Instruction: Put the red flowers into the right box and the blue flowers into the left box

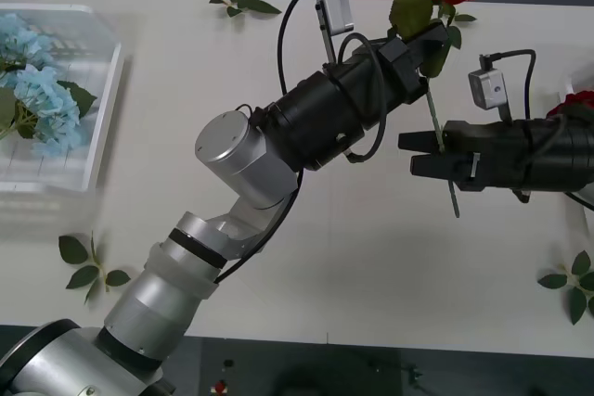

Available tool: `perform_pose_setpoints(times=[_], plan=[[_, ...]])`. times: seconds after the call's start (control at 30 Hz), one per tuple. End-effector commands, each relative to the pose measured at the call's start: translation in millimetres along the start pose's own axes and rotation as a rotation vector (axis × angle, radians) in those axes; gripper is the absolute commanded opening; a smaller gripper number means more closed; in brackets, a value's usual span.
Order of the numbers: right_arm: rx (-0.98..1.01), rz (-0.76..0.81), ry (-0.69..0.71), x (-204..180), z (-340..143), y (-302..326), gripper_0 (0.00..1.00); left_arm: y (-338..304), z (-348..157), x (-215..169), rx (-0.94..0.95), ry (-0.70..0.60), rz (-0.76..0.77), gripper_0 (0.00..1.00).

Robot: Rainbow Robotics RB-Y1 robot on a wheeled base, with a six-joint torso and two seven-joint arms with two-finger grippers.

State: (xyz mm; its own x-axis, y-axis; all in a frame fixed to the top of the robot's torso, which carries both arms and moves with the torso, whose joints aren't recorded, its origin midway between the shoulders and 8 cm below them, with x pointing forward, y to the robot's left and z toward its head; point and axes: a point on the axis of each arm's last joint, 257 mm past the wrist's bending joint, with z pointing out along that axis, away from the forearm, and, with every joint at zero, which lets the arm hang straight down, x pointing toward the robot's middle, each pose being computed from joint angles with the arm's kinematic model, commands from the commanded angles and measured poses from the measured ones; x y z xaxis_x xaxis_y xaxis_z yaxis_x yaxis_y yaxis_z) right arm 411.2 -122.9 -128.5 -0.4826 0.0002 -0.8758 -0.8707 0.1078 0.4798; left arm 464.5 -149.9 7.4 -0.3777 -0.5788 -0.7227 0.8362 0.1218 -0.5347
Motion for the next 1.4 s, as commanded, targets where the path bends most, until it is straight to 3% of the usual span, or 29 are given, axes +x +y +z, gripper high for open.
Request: perform_pose_setpoints(times=[0.03, 0.1, 0.13, 0.17, 0.2, 0.83, 0.87, 0.93, 1.0, 1.07, 1.27, 1.4], plan=[[-0.036, -0.016, 0.018, 3.0, 12.4, 9.4, 1.0, -7.6, 1.1, -4.7, 0.013, -0.018, 0.014, 0.0], [-0.039, -0.017, 0.016, 2.4, 13.6, 9.9, 0.67, -7.6, 1.3, -5.6, 0.012, -0.021, 0.013, 0.0], [-0.039, -0.017, 0.016, 2.4, 13.6, 9.9, 0.43, -6.7, 1.1, -5.5, 0.01, -0.021, 0.011, 0.0], [-0.039, -0.019, 0.018, 2.1, 13.8, 9.8, 0.07, -6.0, 1.1, -6.1, 0.007, -0.023, 0.01, 0.0], [-0.041, -0.019, 0.017, 1.6, 14.1, 10.4, 0.0, -6.5, 1.6, -6.4, 0.008, -0.023, 0.011, 0.0], [-0.044, -0.023, 0.01, -3.2, 14.9, 10.9, 0.0, -6.5, 0.5, -10.6, 0.01, -0.042, -0.024, 0.0], [-0.045, -0.023, 0.01, -3.1, 14.8, 11.3, 0.0, -6.5, 0.2, -10.5, 0.01, -0.042, -0.023, 0.1], [-0.048, -0.021, 0.005, -4.4, 14.8, 12.0, 0.0, -5.1, -1.2, -9.6, 0.006, -0.043, -0.026, 0.65], [-0.053, -0.019, 0.001, -5.4, 14.8, 13.3, 0.0, -4.9, -2.1, -9.7, 0.007, -0.046, -0.035, 0.91], [-0.056, -0.017, -0.005, -7.1, 14.7, 14.2, 0.0, -6.0, -3.0, -9.7, 0.012, -0.048, -0.046, 1.0], [-0.062, -0.012, -0.021, -11.8, 13.8, 15.9, 0.0, 7.1, -32.8, -14.8, 0.023, -0.024, -0.055, 1.0], [-0.045, -0.025, -0.021, -20.3, 6.8, 13.7, 0.0, 27.0, -74.6, -29.5, 0.022, 0.047, 0.031, 1.0]])
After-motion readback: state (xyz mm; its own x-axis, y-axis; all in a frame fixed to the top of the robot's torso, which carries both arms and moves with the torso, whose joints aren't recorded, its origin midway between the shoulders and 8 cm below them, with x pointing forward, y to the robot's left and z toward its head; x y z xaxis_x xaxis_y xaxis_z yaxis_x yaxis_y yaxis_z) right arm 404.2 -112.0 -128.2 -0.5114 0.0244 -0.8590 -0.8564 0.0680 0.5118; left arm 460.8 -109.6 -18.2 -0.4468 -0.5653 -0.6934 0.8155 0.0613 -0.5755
